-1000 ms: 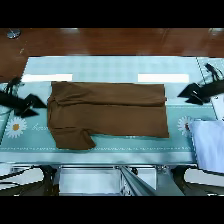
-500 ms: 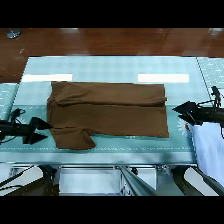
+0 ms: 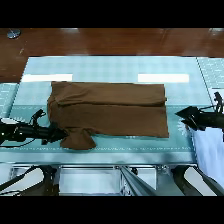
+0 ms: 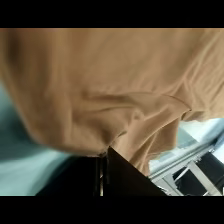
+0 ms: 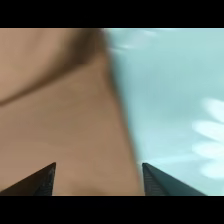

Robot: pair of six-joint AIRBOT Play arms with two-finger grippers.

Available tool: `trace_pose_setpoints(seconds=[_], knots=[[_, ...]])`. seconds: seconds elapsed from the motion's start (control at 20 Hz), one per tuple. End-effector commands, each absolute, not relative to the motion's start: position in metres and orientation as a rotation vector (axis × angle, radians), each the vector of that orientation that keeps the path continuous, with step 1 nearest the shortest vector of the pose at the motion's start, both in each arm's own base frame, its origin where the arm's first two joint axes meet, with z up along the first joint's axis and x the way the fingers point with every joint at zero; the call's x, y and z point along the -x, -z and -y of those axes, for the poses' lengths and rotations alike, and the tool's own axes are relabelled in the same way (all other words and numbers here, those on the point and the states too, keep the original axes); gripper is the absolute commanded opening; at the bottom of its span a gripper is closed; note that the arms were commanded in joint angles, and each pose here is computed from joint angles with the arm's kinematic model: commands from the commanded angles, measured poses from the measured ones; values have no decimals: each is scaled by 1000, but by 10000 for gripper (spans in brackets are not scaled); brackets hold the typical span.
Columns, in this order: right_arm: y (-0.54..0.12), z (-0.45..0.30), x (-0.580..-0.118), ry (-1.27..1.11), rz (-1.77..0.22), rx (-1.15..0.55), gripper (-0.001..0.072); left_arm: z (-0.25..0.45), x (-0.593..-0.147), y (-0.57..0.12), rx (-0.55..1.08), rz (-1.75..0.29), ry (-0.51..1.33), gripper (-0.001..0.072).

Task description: Fold the shirts.

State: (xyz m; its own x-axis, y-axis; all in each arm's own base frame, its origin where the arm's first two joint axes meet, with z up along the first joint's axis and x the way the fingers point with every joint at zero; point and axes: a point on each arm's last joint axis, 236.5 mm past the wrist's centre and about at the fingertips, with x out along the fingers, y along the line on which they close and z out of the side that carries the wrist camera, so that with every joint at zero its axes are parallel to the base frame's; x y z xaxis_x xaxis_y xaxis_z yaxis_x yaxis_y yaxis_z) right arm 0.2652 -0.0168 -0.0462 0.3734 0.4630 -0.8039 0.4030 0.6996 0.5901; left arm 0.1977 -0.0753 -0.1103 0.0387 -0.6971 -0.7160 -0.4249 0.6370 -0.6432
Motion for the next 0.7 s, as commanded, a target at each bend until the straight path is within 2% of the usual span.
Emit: trace_pose_setpoints(seconds=[0.0, 0.2, 0.4, 0.5, 0.65], knots=[[75, 42, -212, 144, -1448, -787, 620, 95, -214, 88, 993, -1510, 391, 21], [87, -11, -178, 3, -1628, -768, 620, 95, -227, 80, 1002, -1462, 404, 21], [94, -36, -170, -79, -1691, -690, 620, 95, -227, 79, 1001, -1460, 404, 21], [98, -46, -178, -101, -1685, -723, 620, 94, -227, 80, 1000, -1459, 403, 21], [102, -54, -212, -85, -1572, -839, 620, 94, -227, 80, 999, -1459, 402, 21]])
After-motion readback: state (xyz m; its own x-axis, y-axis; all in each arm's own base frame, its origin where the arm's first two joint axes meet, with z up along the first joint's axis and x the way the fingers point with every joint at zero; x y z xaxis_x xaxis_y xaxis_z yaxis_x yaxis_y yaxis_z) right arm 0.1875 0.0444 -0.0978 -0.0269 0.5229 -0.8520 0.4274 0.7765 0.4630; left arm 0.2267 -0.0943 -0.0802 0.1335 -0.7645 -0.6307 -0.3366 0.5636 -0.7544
